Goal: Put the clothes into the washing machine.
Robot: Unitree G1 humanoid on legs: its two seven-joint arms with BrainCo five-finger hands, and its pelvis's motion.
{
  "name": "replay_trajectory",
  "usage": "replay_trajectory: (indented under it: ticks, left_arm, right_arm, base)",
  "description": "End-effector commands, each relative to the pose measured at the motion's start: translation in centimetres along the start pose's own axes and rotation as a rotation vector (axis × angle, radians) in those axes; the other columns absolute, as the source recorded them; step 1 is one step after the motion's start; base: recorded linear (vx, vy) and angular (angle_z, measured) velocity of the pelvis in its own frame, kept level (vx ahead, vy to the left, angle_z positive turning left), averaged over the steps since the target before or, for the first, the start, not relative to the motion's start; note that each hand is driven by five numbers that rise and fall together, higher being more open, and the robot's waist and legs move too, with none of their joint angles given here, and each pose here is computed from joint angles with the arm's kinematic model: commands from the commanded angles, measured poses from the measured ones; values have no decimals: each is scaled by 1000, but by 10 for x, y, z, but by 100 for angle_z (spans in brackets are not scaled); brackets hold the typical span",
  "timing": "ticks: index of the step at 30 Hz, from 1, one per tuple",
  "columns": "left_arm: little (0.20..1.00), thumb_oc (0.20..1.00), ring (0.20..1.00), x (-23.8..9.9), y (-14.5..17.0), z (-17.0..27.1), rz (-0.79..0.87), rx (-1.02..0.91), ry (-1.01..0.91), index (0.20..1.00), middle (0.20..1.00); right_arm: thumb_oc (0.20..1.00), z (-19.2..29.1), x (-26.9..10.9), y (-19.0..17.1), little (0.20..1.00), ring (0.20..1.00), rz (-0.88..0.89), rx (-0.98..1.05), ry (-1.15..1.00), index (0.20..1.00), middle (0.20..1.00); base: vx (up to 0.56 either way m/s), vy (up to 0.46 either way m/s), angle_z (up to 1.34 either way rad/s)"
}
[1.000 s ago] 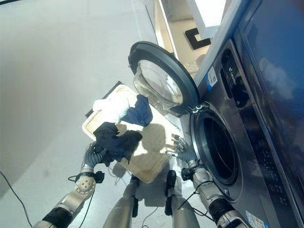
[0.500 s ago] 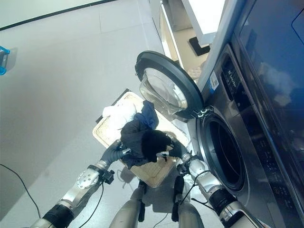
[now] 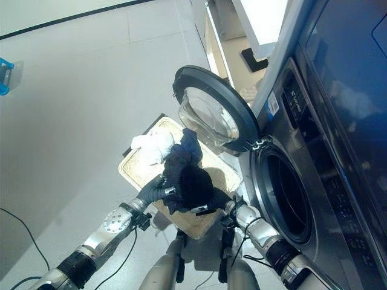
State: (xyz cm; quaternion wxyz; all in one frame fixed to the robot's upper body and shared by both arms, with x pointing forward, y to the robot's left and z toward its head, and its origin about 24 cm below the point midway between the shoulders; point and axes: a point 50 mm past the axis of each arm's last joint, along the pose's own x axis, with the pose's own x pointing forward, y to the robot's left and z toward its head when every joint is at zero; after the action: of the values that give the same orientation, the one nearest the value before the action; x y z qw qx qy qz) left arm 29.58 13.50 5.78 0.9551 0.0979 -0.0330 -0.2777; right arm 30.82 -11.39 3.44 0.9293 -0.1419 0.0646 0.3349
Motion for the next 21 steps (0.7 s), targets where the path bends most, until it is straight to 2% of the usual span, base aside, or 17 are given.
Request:
replay_trajectory:
  ticks: [1,2,12,17,18,19,21]
  left_arm:
    - [200,200,200,12,-11,28,-85,-56,-136,200,200]
    - [200,200,200,13,-13,27,-97,-71,-131,200,200]
    - [200,200,200,12,-37,15,-302,-290,-48,200,200]
    - [200,200,200,11,-43,6,-336,-295,15,200,200]
    - [517,517,517,11,-42,4,-310,-275,38,517,517]
    - [1000,1000,1000,12,-36,0,-231,-228,61,1000,1000]
    - [1000,1000,1000,13,-29,-3,-125,-201,73,1000,1000]
  right_arm:
    - [485,32,13,29,485,485,104,86,-154,485,485]
    - [200,31,13,29,200,200,93,105,-154,200,200]
    - [200,28,12,25,200,200,-30,270,-194,200,200]
    - [200,23,14,23,200,200,-77,316,-186,200,200]
    - [200,22,14,23,200,200,-88,337,-182,200,200]
    - [200,17,14,21,200,200,-106,381,-171,200,200]
    - [200,10,13,18,200,200,-130,437,-150,200,200]
  base:
    - [-13,-6,-4]
    - [-14,-8,-4]
    - [-7,-5,-4]
    - [4,-4,-2]
    - [15,-12,-5]
    - [21,-17,-7]
    - [28,-24,-7]
